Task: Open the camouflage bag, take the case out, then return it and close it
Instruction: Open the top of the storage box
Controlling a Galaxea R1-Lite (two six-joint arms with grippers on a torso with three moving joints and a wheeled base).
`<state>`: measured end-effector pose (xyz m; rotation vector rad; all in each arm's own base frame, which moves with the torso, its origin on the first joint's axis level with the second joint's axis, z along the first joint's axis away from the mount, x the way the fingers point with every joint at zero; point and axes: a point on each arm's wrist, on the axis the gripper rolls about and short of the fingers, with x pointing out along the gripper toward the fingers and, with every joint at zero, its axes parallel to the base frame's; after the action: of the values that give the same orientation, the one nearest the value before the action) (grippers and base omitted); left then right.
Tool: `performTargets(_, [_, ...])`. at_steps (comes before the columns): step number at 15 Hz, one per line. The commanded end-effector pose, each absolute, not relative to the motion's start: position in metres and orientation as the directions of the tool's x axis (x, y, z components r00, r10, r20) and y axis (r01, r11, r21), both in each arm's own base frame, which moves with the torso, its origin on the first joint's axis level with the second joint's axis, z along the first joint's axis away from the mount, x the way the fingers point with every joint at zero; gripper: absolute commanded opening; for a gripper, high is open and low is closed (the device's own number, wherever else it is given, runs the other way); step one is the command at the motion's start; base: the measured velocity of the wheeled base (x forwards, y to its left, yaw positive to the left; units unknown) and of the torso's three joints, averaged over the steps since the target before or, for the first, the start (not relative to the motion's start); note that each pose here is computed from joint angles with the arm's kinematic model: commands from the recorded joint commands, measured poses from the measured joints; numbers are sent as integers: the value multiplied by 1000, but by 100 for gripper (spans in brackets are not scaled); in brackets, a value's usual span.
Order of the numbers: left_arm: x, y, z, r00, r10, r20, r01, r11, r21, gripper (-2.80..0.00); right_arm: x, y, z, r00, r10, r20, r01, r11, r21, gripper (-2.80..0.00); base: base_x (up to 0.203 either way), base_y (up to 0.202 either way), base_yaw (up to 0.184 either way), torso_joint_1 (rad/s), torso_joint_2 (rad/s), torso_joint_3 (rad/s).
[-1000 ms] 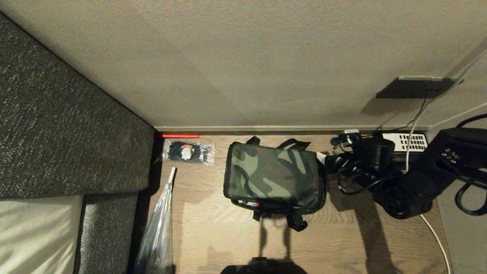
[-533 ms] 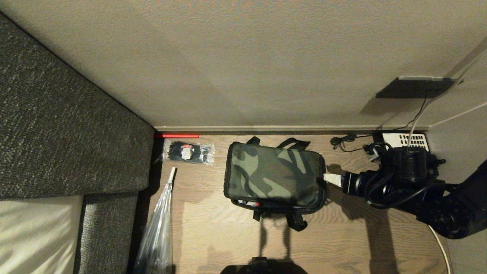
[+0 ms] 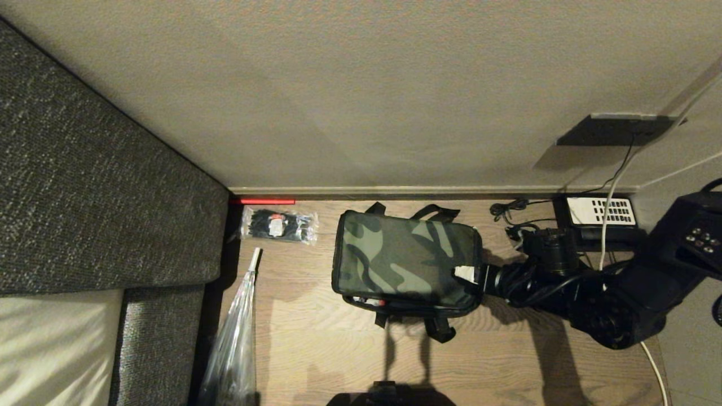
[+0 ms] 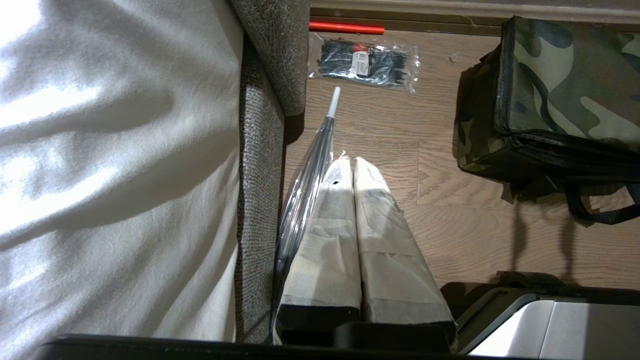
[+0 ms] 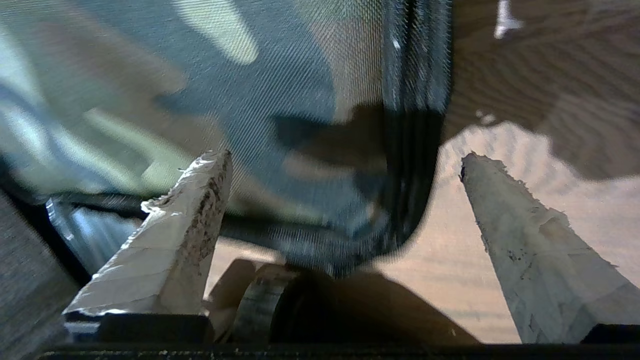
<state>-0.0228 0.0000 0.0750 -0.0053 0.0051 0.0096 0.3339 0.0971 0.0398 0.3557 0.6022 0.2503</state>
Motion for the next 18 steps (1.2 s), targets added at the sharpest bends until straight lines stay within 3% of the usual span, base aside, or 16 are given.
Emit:
performTargets(1, [-23,0,75,1000,10,-5,-10,1000,-6,-280,353,104,15,783,327,-529,-115,912,393,0,0,0,0,0,0,0])
performTargets(6, [-23,0,75,1000,11,-5,-11,1000,-6,-280,361,130,14,786,368,-497,-114,876,468,0,0,0,0,0,0,0])
performTargets(14, [-23,0,75,1000,11,-5,-11,1000,-6,-280,350,143,75,839,432,-332,-146,766,627,0,0,0,0,0,0,0])
performTargets(18, [-23,0,74,1000,11,-6,-11,1000,-6,-280,340,139,94,840,439,-320,-123,727,675,0,0,0,0,0,0,0])
